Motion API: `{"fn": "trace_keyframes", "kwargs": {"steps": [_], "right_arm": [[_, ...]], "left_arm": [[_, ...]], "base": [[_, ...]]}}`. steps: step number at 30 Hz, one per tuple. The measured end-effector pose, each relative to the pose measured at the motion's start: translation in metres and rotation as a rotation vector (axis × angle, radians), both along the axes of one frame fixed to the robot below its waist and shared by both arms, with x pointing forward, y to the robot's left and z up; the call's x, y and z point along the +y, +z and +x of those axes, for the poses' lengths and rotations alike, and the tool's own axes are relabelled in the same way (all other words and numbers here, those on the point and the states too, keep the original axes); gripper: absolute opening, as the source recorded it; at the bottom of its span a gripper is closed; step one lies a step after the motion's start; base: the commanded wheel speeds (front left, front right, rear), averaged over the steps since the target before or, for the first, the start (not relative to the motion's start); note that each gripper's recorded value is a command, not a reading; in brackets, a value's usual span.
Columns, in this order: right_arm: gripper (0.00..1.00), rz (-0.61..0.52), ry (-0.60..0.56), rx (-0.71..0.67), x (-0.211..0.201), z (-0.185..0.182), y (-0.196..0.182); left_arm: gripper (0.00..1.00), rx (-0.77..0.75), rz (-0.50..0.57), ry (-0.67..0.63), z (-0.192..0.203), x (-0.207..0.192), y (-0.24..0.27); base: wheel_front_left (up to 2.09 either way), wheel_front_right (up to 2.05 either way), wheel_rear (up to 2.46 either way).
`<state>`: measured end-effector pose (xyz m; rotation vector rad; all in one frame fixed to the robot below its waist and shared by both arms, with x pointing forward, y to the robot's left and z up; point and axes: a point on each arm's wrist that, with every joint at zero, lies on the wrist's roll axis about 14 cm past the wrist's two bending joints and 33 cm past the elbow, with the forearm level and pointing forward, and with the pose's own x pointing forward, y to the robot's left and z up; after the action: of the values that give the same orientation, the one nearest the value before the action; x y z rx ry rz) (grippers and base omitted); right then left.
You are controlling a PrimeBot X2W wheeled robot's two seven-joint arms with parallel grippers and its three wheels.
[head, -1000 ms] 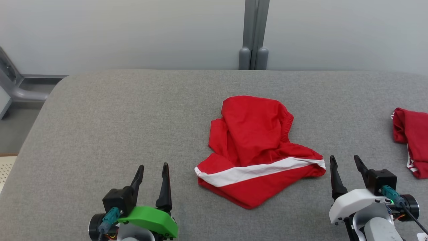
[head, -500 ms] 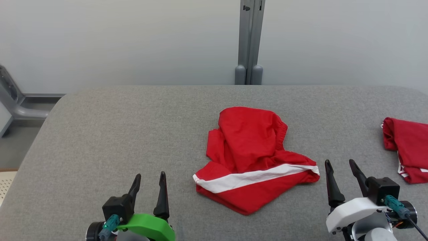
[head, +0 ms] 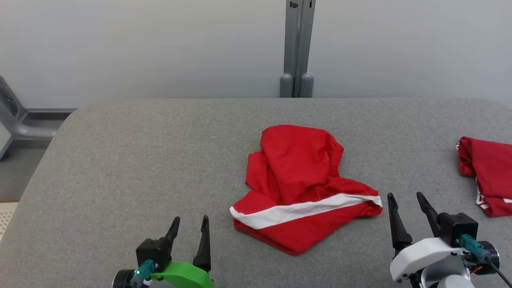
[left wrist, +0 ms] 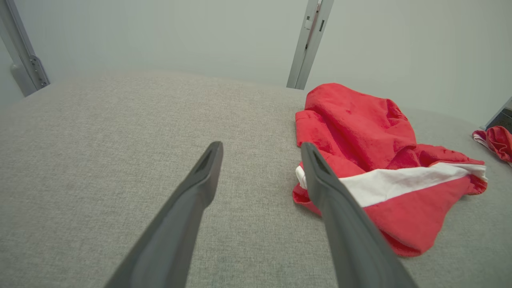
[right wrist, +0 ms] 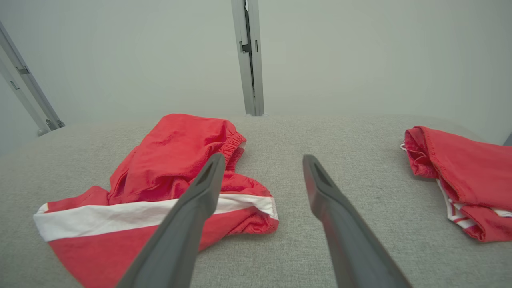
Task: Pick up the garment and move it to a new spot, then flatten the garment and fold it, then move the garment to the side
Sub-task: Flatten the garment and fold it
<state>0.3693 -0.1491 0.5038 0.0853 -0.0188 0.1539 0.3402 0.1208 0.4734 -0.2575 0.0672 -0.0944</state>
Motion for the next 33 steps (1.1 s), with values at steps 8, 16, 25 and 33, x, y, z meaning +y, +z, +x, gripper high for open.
{"fn": "trace_keyframes", "kwargs": {"steps": [8,16,25,33], "right_arm": [[1.00,-0.009,0.011,0.035,0.003,0.001,-0.010],[1.00,-0.024,-0.001,0.069,-0.002,0.003,-0.019],[1.00,-0.025,-0.022,0.089,-0.009,0.008,-0.025],[1.00,-0.027,-0.053,0.110,-0.019,0.008,-0.033]], "left_arm": [[1.00,0.133,0.062,-0.165,0.007,-0.026,-0.033],[1.00,0.195,0.059,-0.263,0.026,-0.050,-0.045],[1.00,0.315,-0.028,-0.280,0.045,-0.060,-0.065],[0.81,0.409,-0.111,-0.334,0.046,-0.079,-0.078]], "base": [[0.00,0.00,0.00],[0.00,0.00,0.00],[0.00,0.00,0.00],[0.00,0.00,0.00]]}}
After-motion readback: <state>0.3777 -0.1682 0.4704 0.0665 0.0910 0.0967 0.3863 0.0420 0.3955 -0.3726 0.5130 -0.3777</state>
